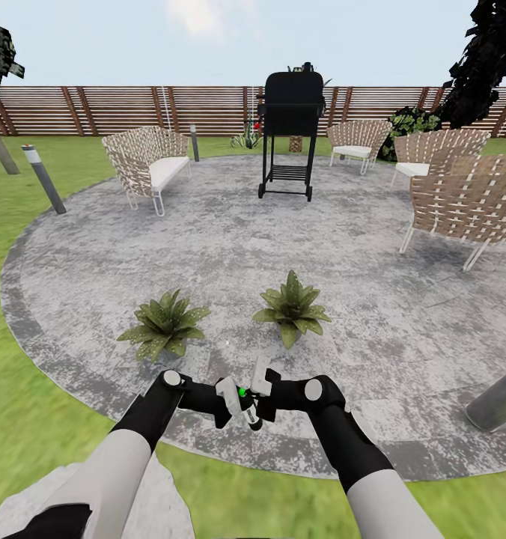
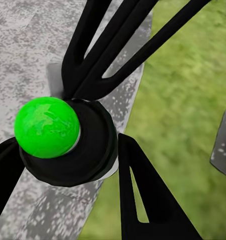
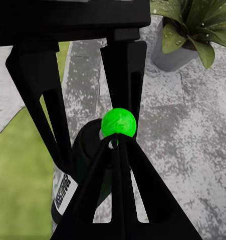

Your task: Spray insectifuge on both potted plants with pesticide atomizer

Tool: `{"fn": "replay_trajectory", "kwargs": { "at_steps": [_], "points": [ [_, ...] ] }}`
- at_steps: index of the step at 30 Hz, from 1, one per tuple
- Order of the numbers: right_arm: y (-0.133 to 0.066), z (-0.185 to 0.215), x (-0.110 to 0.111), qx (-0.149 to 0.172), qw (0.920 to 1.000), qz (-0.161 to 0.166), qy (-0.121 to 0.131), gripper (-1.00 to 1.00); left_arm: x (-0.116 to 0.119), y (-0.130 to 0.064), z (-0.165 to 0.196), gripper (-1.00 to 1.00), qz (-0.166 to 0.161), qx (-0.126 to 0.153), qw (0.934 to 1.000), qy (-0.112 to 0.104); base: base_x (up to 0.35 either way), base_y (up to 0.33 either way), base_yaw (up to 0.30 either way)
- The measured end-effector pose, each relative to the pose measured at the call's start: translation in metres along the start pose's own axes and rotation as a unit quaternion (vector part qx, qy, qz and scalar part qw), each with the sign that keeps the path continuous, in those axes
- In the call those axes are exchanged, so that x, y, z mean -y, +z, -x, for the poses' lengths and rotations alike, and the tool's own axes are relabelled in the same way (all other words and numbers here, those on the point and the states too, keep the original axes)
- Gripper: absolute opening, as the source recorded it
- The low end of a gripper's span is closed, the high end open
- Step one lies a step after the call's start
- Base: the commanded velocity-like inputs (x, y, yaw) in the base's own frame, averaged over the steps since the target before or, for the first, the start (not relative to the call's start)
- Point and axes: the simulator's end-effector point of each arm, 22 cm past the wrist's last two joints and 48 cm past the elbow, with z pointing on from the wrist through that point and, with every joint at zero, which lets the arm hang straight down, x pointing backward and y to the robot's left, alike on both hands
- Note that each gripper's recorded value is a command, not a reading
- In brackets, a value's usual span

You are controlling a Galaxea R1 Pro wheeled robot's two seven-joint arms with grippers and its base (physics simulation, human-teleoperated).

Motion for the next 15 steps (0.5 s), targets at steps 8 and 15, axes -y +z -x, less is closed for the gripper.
{"fn": "replay_trajectory", "kwargs": {
  "at_steps": [8, 15],
  "points": [
    [0.0003, -0.0012, -0.0005, -0.001, 1.0000, 0.001, 0.001, -1.00, 0.0014, 0.0000, 0.0002, -1.00, -0.003, 0.000, 1.0000, 0.001, 0.000, 0.000, 0.000],
    [0.0004, -0.0014, -0.0005, -0.001, 1.0000, 0.000, 0.001, -1.00, 0.0020, 0.0006, 0.0007, -1.00, -0.004, 0.000, 1.0000, 0.001, 0.000, 0.000, 0.000]
  ]
}}
